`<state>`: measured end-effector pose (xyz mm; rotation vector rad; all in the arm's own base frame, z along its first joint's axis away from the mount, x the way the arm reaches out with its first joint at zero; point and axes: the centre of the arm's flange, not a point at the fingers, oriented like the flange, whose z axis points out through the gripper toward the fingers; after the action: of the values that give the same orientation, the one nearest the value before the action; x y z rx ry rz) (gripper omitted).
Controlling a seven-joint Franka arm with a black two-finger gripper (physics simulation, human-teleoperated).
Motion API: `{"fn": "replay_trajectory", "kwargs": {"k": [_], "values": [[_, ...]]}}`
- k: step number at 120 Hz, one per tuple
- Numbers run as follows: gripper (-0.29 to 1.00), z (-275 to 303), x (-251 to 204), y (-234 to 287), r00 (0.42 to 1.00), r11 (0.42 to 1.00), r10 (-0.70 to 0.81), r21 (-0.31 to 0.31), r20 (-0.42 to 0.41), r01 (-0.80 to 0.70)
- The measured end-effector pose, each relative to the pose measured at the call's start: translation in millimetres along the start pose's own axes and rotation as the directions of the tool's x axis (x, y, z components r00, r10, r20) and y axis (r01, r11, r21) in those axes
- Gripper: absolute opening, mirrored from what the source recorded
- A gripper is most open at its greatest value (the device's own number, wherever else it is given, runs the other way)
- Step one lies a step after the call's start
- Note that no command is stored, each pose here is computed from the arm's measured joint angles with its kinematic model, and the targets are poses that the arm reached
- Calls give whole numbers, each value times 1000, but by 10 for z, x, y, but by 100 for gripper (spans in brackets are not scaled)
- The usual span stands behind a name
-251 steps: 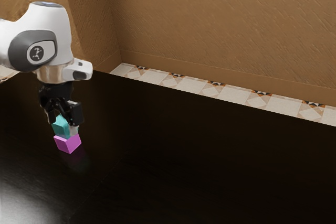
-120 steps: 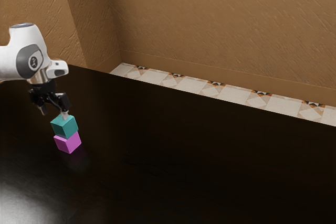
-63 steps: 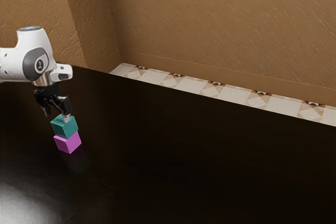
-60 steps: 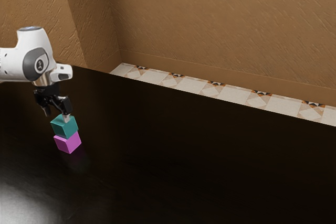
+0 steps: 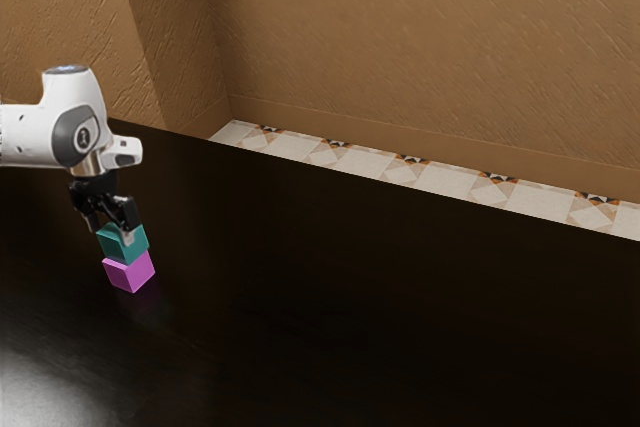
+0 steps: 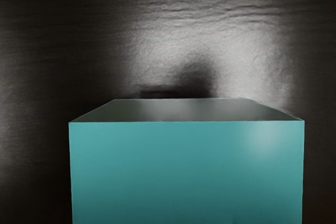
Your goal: Pick up the blue block with one arm, and put the blue block on the table with one arm
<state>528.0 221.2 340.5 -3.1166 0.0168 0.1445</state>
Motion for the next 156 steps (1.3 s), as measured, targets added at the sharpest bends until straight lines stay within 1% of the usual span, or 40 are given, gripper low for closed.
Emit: {"fn": "replay_trajectory", "kwargs": {"k": [44, 50, 70, 79, 97, 114, 124, 136, 144, 156], "values": [[70, 166, 71, 60, 1000, 1000, 19, -1, 9, -19], [67, 168, 74, 59, 1000, 1000, 21, 1, 8, -21], [49, 201, 102, 91, 999, 999, 35, 5, 11, -35], [43, 204, 106, 92, 999, 999, 37, 7, 10, -38], [40, 195, 110, 89, 999, 999, 40, 12, 8, -40], [40, 90, 146, 148, 999, 998, 52, 18, -11, -52], [40, -99, 253, 382, 994, 995, 95, 21, -47, -94], [40, -308, 582, 1146, 970, 974, 225, 19, -94, -224], [40, -117, 754, 1399, 962, 965, 263, 2, -73, -264], [41, 321, 874, 1415, 965, 964, 262, -33, -17, -262]]}}
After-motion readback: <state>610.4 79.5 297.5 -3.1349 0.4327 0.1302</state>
